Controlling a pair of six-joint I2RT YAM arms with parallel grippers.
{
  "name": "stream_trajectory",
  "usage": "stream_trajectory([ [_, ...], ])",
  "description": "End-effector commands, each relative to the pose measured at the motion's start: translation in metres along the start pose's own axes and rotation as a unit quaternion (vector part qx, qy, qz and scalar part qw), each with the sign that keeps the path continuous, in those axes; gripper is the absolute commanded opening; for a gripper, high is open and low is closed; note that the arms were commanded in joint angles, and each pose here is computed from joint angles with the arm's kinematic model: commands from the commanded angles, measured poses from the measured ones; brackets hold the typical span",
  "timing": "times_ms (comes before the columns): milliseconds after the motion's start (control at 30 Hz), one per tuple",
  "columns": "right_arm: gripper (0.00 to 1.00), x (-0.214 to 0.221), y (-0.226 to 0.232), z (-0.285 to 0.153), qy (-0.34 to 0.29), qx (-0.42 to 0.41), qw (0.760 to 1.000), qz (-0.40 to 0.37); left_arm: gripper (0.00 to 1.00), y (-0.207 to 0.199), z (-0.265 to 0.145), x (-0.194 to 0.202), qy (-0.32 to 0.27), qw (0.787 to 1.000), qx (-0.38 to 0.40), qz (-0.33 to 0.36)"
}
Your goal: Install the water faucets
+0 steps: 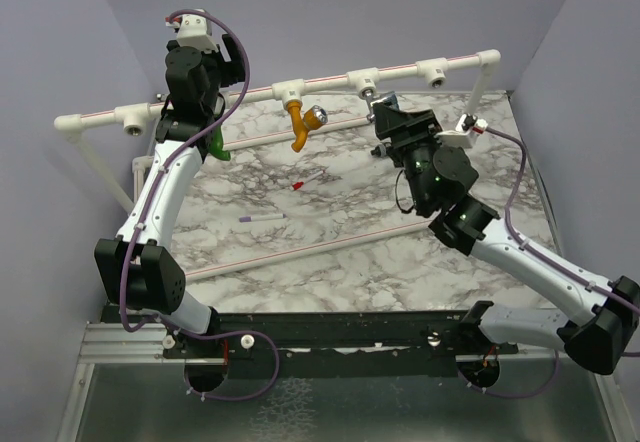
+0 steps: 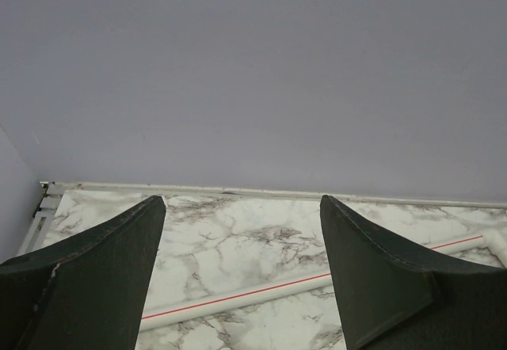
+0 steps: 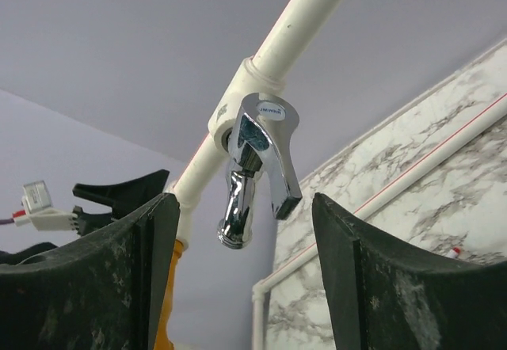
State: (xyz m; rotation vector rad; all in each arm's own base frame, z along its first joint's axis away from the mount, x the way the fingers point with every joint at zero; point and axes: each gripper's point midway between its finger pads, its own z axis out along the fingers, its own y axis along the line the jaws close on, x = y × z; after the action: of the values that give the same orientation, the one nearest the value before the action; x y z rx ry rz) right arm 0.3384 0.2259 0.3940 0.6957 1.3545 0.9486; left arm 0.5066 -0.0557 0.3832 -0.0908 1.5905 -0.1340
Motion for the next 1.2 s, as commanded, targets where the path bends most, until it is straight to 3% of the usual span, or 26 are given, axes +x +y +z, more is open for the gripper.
stream_trajectory([
  [0,0.72,-0.010,0.001,-0.016,-0.001,-0.040,0.996,-0.085,0.80,0.030,-0.009,0.157,0.226,0.973,-0.036,0.029],
  [267,0.74,-0.022,0.011,-0.029,0.002,-0.098,0.957,-0.274,0.80,0.030,-0.009,0.158,0.227,0.973,-0.037,0.030],
  [500,0.82,-0.030,0.017,-0.031,-0.002,-0.140,0.870,-0.473,0.80,0.030,-0.009,0.158,0.227,0.973,-0.037,0.031],
  [667,0.83,-0.029,0.024,-0.037,0.006,-0.193,0.758,-0.623,0.80,0.030,-0.009,0.158,0.227,0.973,-0.037,0.031],
  [867,0.83,-0.025,0.014,-0.041,0.023,-0.229,0.587,-0.776,0.80,0.030,-0.009,0.158,0.227,0.973,-0.037,0.032],
  [1067,0.83,-0.018,0.000,-0.038,0.033,-0.244,0.426,-0.870,0.80,0.031,-0.009,0.158,0.228,0.972,-0.038,0.032],
  [1167,0.83,-0.019,-0.002,-0.031,0.027,-0.235,0.373,-0.897,0.81,0.031,-0.009,0.159,0.228,0.972,-0.038,0.032],
])
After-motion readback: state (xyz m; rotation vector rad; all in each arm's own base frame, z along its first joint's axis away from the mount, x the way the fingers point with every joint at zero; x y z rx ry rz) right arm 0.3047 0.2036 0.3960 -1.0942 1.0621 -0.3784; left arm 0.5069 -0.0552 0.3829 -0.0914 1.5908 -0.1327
